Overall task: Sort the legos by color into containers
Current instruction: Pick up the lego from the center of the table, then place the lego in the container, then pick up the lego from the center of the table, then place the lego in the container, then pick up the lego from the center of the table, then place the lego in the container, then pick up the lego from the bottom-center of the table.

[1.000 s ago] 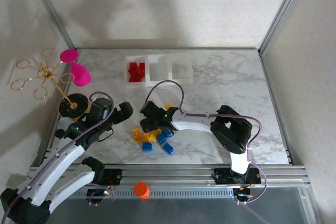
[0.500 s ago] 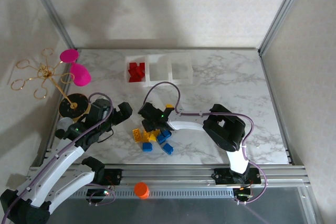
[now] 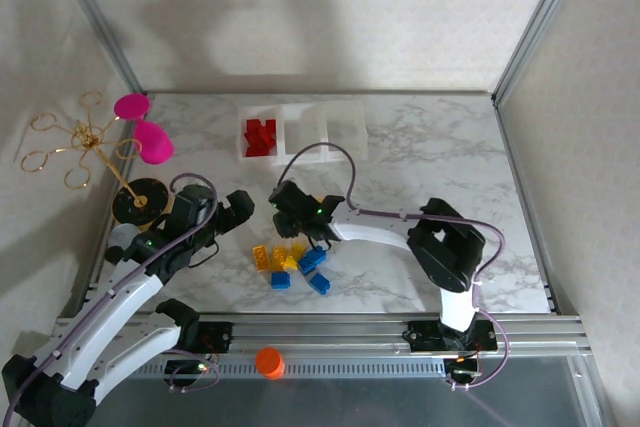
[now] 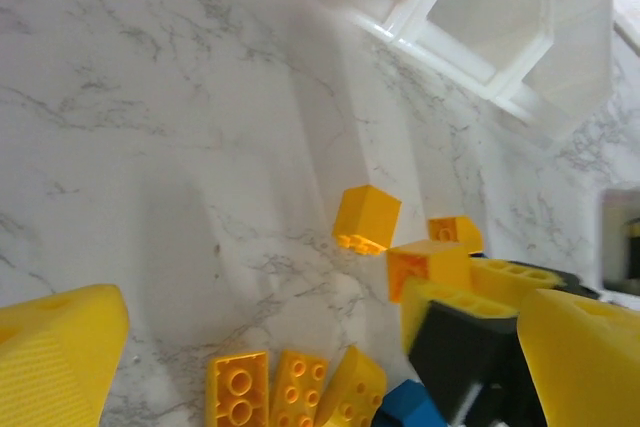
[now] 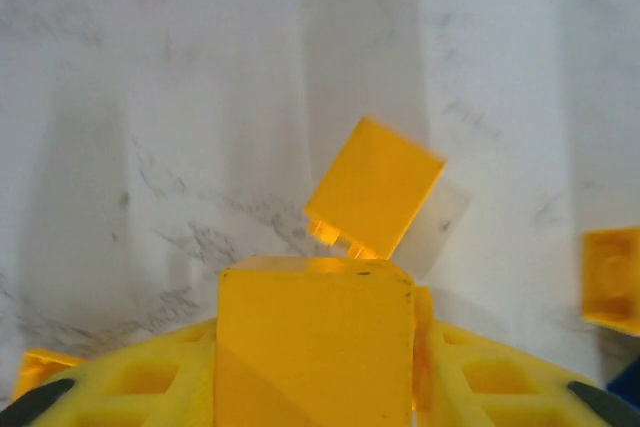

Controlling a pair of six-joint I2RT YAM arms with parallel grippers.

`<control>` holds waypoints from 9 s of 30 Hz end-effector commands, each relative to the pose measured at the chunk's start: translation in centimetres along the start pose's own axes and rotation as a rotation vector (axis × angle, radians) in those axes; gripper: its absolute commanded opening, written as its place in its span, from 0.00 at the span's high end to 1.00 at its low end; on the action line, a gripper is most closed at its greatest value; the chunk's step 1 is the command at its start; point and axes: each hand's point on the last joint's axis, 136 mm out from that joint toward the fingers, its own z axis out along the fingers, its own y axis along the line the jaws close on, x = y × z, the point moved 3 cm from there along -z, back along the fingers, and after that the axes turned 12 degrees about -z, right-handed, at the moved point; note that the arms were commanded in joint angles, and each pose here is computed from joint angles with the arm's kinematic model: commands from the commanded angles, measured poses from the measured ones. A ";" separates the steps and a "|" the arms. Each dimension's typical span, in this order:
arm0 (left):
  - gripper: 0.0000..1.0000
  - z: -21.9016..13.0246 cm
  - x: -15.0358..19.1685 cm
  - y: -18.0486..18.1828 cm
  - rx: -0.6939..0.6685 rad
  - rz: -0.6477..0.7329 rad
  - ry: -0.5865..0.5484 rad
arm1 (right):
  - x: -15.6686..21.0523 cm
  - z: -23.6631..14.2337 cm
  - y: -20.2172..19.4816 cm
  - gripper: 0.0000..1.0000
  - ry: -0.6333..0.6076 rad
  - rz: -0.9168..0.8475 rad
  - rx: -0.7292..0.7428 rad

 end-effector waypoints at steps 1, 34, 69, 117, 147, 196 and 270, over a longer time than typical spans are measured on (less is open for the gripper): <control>0.00 -0.3 -1.1 -2.6 0.089 -0.011 -0.036 | -2.2 -0.6 -2.7 0.62 -0.055 0.050 0.037; 0.00 4.4 -2.6 -5.7 0.174 0.036 -0.123 | -16.0 3.2 -15.4 0.35 -0.261 0.015 0.288; 0.00 2.3 7.9 -0.4 0.210 0.047 0.141 | 2.8 3.4 -9.2 0.32 0.280 -0.042 0.108; 0.00 6.9 2.3 -4.4 0.116 0.098 0.019 | -15.5 7.7 -15.4 0.64 -0.206 0.010 0.272; 0.00 3.0 4.3 -0.2 0.145 0.019 0.076 | -6.2 1.3 -9.6 0.31 -0.055 0.113 0.104; 0.00 3.0 5.5 4.8 0.084 -0.106 0.046 | 0.2 6.7 -0.8 0.59 0.012 0.202 0.107; 0.00 -3.6 0.7 3.2 0.010 -0.119 -0.099 | 0.0 -0.4 4.0 0.29 0.061 0.049 -0.198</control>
